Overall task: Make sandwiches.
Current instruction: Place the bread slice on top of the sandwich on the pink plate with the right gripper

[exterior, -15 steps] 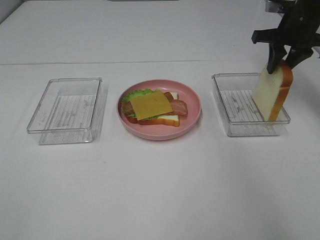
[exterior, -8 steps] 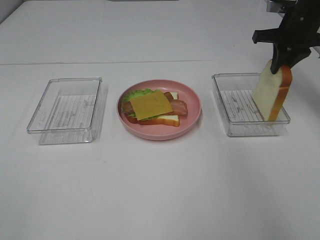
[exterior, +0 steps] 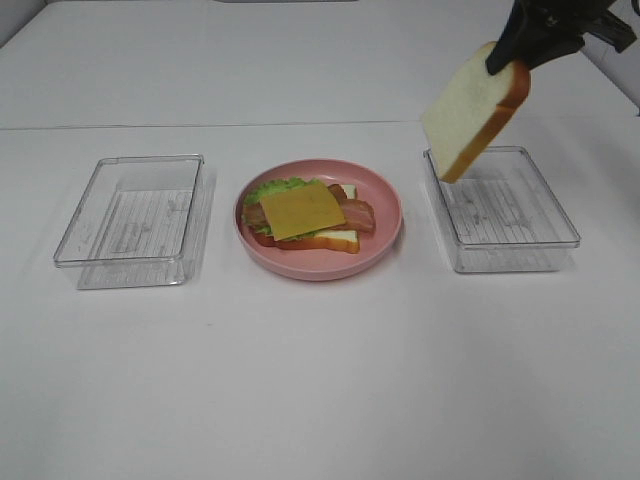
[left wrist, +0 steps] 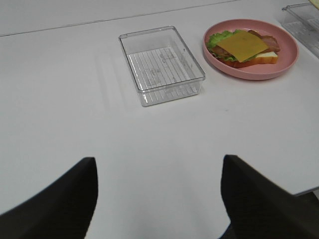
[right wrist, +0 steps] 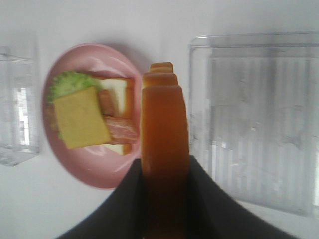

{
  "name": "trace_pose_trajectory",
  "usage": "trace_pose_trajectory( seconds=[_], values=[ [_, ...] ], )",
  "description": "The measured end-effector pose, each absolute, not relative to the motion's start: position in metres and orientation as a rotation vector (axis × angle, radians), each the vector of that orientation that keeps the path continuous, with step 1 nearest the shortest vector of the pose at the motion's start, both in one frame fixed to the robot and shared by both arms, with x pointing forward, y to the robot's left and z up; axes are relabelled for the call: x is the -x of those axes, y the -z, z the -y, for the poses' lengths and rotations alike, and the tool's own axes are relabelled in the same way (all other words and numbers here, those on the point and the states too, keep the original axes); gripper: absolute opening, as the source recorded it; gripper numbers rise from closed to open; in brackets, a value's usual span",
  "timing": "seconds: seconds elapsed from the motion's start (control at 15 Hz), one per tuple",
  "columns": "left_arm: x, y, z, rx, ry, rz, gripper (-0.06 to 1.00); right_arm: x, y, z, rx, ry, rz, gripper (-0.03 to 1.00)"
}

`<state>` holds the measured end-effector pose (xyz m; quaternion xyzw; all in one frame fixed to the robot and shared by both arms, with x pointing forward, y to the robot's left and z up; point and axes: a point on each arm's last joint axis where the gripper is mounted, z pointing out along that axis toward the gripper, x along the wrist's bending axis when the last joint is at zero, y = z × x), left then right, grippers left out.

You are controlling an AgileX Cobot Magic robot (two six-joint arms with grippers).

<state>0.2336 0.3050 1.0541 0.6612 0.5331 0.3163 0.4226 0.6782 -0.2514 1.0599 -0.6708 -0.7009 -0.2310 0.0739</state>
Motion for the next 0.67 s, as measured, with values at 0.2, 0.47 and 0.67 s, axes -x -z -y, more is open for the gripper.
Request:
trace_pose_trajectory(
  seconds=[0.2,0.47,0.67],
  values=[
    [-0.234,-1.054,-0.305,-1.655,-0.792,-1.334,0.67,-0.673,-1.061,0.224,1.858,0.779,2.096,0.21],
    [-0.234,-1.054,-0.305,-1.655,-0.792,-1.334,0.67,-0.656,-1.017,0.165,1.711,0.833,1.985,0.21],
    [-0.234,-1.054,-0.305,-1.655,-0.792,-1.334,0.67,-0.655,-0.989,0.157,1.762,0.96,1.823,0.21]
  ],
)
